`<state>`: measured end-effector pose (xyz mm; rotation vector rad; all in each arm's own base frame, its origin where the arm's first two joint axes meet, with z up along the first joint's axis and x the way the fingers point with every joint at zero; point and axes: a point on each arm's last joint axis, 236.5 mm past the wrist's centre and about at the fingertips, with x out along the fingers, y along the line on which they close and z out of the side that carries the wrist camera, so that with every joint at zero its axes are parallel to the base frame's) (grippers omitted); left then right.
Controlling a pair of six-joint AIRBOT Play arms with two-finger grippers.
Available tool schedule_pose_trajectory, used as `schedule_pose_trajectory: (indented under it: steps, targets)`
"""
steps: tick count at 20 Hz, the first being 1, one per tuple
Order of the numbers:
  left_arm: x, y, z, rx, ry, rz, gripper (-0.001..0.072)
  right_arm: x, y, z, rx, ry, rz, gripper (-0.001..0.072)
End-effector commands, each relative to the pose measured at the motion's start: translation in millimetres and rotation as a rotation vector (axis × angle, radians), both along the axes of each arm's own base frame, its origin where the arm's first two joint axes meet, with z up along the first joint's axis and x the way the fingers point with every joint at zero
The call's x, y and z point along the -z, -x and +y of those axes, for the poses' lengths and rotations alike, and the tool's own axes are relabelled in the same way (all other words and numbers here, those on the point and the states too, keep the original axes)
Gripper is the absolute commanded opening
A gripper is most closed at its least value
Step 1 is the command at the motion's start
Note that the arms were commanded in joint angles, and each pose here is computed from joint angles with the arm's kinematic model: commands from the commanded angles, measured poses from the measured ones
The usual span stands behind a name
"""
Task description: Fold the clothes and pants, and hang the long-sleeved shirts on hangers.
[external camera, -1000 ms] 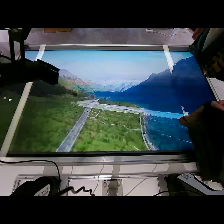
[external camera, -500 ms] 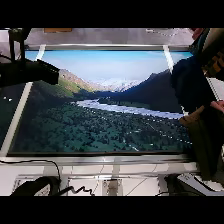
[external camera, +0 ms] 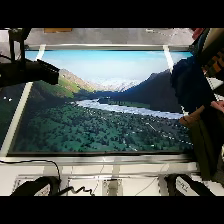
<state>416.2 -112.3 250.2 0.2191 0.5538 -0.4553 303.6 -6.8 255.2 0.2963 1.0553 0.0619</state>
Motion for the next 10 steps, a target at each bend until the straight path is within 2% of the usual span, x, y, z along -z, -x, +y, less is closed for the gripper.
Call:
schedule_pose_trajectory:
  steps: [1, 3, 10]
  targets:
    - [-0.2, 0.1, 0.3, -0.001, 0.0, -0.001, 0.0008, -5.4, -11.2, 68.3, -0.115, 0.012, -0.051, 0.0011]
    - [-0.2, 0.1, 0.3, -0.001, 0.0, 0.0, 0.0008, -11.4, -15.3, 89.5, -0.114, -0.032, -0.079, 0.0011]
    - [-0.2, 0.1, 0.3, -0.001, 0.0, -0.001, 0.0008, -12.1, -14.3, 95.7, -0.133, -0.034, -0.083, 0.0012]
